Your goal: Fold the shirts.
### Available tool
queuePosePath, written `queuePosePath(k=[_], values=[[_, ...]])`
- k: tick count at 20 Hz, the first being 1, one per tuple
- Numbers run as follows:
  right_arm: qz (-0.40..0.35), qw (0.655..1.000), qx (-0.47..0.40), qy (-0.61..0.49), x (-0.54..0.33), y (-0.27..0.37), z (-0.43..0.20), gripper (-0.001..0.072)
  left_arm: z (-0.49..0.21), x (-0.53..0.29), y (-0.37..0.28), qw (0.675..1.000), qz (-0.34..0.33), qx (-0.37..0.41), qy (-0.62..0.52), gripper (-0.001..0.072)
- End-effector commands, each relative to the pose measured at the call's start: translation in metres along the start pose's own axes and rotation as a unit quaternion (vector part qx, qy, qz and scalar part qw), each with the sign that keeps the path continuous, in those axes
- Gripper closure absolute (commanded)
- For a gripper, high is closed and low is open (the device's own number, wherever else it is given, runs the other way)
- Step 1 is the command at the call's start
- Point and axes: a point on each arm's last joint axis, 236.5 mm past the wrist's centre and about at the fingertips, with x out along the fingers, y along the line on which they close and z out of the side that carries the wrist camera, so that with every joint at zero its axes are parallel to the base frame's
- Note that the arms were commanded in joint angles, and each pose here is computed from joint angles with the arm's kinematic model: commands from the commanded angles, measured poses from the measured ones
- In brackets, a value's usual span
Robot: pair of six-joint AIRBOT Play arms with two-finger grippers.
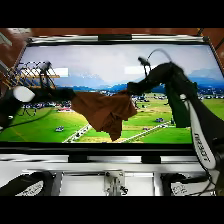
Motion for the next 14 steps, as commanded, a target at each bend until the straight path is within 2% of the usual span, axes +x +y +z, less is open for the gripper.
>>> queuePosePath(k=[1,3,5,6,8,10,11,14], values=[[-0.067,0.973,-0.165,-0.146,-0.147,0.060,0.051,0.0654,0.133,-0.159,-0.049,0.970,0.027,0.116,-0.212,0.0673],[-0.080,0.925,-0.213,-0.306,-0.254,0.119,0.078,0.0654,0.180,-0.277,-0.100,0.926,0.005,0.150,-0.347,0.0673],[-0.075,0.864,-0.239,-0.437,-0.350,0.172,0.075,0.0654,0.190,-0.373,-0.135,0.882,-0.012,0.171,-0.438,0.0672],[-0.065,0.839,-0.244,-0.483,-0.385,0.192,0.065,0.0654,0.186,-0.408,-0.147,0.866,-0.020,0.176,-0.468,0.0672],[-0.035,0.800,-0.254,-0.542,-0.437,0.228,0.039,0.0654,0.171,-0.443,-0.161,0.855,-0.050,0.160,-0.491,0.0672],[-0.012,0.789,-0.260,-0.557,-0.455,0.247,0.020,0.0654,0.157,-0.436,-0.162,0.870,-0.052,0.163,-0.463,0.0672],[-0.005,0.794,-0.258,-0.550,-0.453,0.249,0.014,0.0654,0.151,-0.425,-0.159,0.883,-0.048,0.165,-0.438,0.0673],[-0.014,0.847,-0.257,-0.465,-0.408,0.232,0.003,0.0654,0.134,-0.369,-0.141,0.924,-0.033,0.161,-0.345,0.0672]])
